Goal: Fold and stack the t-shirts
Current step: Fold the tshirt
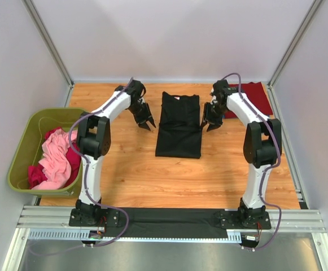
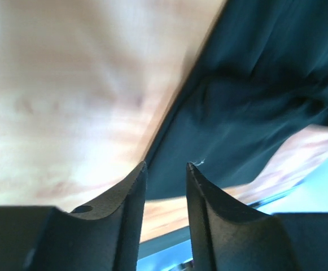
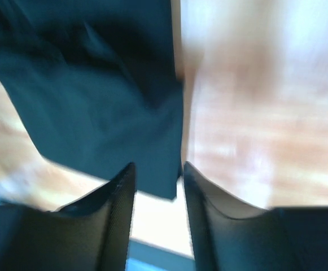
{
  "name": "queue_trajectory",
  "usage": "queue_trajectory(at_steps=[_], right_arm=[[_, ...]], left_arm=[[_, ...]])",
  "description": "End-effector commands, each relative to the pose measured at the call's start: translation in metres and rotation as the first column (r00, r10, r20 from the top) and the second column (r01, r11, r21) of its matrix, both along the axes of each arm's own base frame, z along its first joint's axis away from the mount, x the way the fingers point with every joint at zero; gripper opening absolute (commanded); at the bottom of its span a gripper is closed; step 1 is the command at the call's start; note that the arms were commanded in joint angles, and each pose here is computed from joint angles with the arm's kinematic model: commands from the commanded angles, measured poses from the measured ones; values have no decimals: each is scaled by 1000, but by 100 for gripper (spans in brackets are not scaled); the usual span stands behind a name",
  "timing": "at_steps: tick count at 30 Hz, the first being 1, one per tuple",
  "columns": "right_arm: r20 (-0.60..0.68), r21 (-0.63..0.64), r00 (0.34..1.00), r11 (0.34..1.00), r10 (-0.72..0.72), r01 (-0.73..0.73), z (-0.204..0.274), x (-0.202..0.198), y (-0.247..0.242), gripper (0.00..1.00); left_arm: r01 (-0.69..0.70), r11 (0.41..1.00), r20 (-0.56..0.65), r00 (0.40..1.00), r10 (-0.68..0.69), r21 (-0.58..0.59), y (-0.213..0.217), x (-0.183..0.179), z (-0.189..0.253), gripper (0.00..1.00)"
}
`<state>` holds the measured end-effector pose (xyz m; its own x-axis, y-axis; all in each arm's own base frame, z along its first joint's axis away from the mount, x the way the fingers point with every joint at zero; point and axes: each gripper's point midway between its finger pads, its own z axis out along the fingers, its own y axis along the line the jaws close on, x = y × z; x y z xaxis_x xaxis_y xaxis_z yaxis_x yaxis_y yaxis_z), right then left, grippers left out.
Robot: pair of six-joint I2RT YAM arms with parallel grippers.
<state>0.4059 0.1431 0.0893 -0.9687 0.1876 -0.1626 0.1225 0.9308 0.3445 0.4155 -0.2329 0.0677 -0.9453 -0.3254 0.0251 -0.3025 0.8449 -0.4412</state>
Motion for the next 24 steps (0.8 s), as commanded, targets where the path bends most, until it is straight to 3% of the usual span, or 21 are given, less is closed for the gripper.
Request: queue_trajectory(at_steps=[1,4,9,13,20,24], right_arm=[[14,53,998,997,59,-60,17,-32,6,37],[-51,67,996,995,73,-70,2,-60,4,32],[-70,172,994,983,78,-65,-13,-90,16,38],[-46,219,994,971,104,-91,-19,-96,28,39],[-26,248,992,962,122,-112,-33,-91,37,39],[-39,242,992,965,116,-104,-40,-96,35,39]], left_arm=[[155,987,59,986,-157,28,-9,-33,13,40],[187,982,-13,982,-187,22,-13,-66,-4,40],[212,977,-42,976,-214,-35,-20,-100,-17,42],[227,967,-28,972,-232,-112,-32,-105,-23,43],[236,965,-45,969,-242,-112,-31,-112,-36,43],[234,968,-73,968,-241,-89,-26,-117,-40,38]])
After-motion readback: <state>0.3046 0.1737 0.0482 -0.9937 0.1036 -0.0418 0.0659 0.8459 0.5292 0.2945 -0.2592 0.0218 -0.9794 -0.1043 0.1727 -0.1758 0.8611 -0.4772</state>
